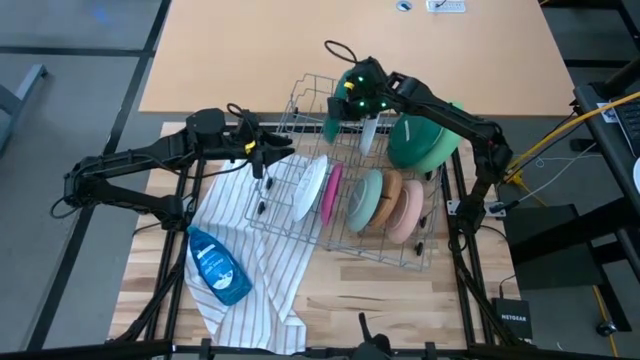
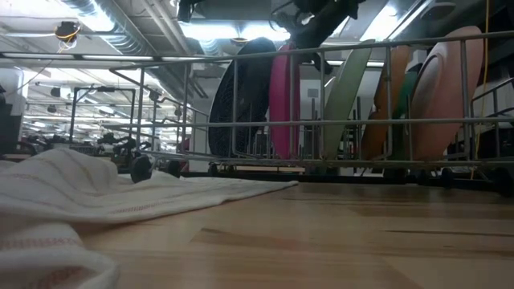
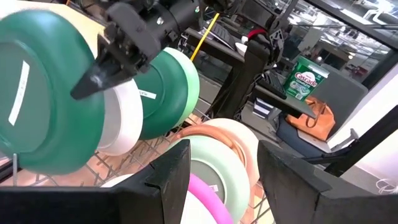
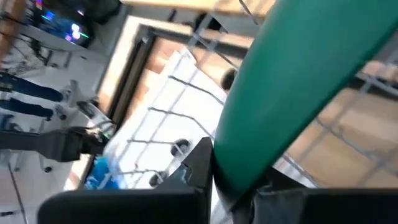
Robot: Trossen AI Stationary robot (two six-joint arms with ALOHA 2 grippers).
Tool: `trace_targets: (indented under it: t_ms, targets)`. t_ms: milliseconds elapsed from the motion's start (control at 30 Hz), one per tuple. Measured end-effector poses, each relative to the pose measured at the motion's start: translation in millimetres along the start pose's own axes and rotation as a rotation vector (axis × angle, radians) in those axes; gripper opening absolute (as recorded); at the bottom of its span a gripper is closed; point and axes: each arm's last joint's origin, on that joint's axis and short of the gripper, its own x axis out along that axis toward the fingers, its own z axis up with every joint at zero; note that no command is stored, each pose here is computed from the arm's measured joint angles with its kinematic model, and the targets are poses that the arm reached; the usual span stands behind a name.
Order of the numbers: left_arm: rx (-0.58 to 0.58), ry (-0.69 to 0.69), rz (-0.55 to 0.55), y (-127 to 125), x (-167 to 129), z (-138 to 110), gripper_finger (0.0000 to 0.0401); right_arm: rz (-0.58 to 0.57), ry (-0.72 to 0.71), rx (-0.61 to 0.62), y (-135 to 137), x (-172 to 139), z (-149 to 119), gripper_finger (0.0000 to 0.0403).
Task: Sort dishes
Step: Put the dark green plate in the dish rack
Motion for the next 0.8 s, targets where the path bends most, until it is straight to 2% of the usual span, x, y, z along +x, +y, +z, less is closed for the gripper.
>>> trace_targets:
  t_ms: [333,667,800]
  targets:
    - [0.005,0.003,-0.008,-0.2,0.0,-0.1,0.0175,-0.009,0.028,-0.031,-1.3,0.2,-2.4,0.0034]
    - [0.004,0.003,-0.009,-0.3,0.0,0.0,0.0175,-0.012,0.054,-0.011,-2.9,-0.1,-4.0,0.0133]
    - [0.004,0.003,-0.009,-0.3,0.0,0.0,0.0175,0.032,0.091,-0.002,-4.2,-1.2,-2.9,0.0155]
